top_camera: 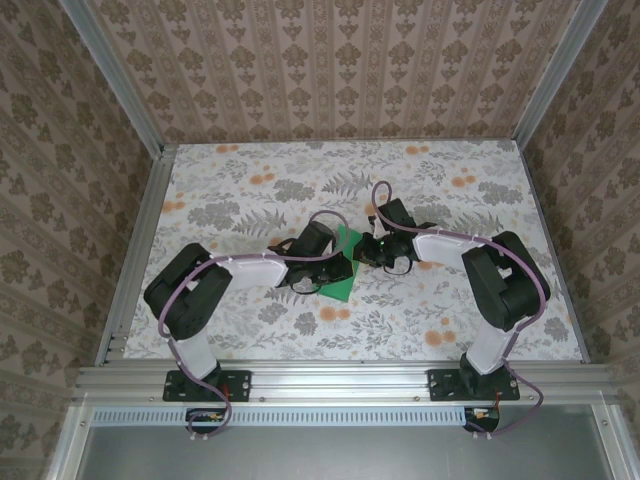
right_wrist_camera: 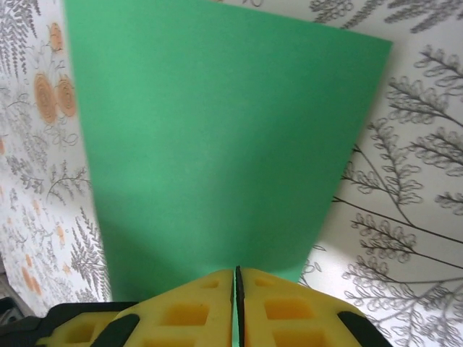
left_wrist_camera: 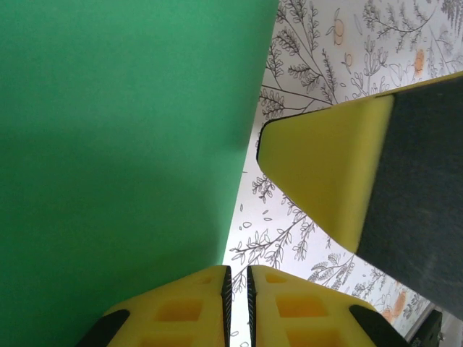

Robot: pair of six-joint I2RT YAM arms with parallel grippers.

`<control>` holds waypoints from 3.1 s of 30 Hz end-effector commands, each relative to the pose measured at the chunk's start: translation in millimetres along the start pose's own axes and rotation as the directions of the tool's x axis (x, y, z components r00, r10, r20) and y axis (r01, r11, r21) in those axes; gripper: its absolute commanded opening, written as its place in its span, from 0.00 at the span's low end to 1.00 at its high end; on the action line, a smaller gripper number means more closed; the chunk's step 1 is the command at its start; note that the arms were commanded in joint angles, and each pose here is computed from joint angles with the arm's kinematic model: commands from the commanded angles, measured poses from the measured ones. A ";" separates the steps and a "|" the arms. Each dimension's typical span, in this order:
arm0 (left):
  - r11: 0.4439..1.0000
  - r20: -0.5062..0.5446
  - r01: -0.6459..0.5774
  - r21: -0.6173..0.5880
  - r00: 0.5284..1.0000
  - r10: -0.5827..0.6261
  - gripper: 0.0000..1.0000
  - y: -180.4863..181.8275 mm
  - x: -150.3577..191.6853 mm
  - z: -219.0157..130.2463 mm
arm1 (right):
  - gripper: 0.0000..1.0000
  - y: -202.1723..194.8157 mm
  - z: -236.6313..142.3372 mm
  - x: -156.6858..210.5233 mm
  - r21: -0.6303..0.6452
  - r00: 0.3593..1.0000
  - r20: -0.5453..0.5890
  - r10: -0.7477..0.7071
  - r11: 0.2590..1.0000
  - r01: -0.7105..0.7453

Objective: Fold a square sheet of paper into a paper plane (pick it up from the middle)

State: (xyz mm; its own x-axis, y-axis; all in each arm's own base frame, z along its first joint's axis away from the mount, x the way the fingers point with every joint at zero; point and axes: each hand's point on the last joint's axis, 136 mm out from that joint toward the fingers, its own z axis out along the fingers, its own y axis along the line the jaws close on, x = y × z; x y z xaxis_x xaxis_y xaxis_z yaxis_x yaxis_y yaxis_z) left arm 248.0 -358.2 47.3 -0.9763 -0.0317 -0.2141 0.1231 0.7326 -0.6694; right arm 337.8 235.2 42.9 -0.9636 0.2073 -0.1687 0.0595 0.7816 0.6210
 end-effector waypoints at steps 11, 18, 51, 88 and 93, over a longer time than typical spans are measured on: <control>1.000 -0.005 0.007 -0.001 1.000 -0.007 0.15 -6.7 -2.3 5.8 | 0.08 -12.7 25.5 12.9 -0.016 0.997 -0.073 0.002 1.000 -0.003; 1.000 -0.027 0.006 0.012 1.000 -0.006 0.15 -9.5 0.0 12.5 | 0.08 -22.0 30.5 15.8 0.003 0.997 -0.081 0.020 1.000 -0.020; 0.983 -0.102 0.048 -0.178 0.992 -0.067 0.10 32.1 17.1 23.6 | 0.04 -28.0 19.5 20.6 -0.019 0.995 -0.095 -0.021 1.000 0.020; 0.939 -0.213 0.078 -0.335 0.965 -0.156 0.07 66.8 48.4 28.2 | 0.04 -44.1 24.5 -60.1 0.008 0.998 0.053 0.028 1.000 -0.029; 0.939 -0.214 0.075 -0.335 0.965 -0.153 0.07 66.2 48.8 28.0 | 0.04 -47.3 28.7 -70.6 0.021 0.998 0.061 0.034 0.999 -0.035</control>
State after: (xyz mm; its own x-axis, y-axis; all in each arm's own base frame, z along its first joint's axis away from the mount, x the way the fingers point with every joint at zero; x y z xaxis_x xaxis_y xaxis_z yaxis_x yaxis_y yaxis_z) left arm 256.3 -365.9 18.8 -0.9919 -0.0166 -0.1259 0.0578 0.8235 -0.5644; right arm 377.6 225.5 14.7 -0.9747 0.1946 -0.1099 0.0700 0.7330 0.6766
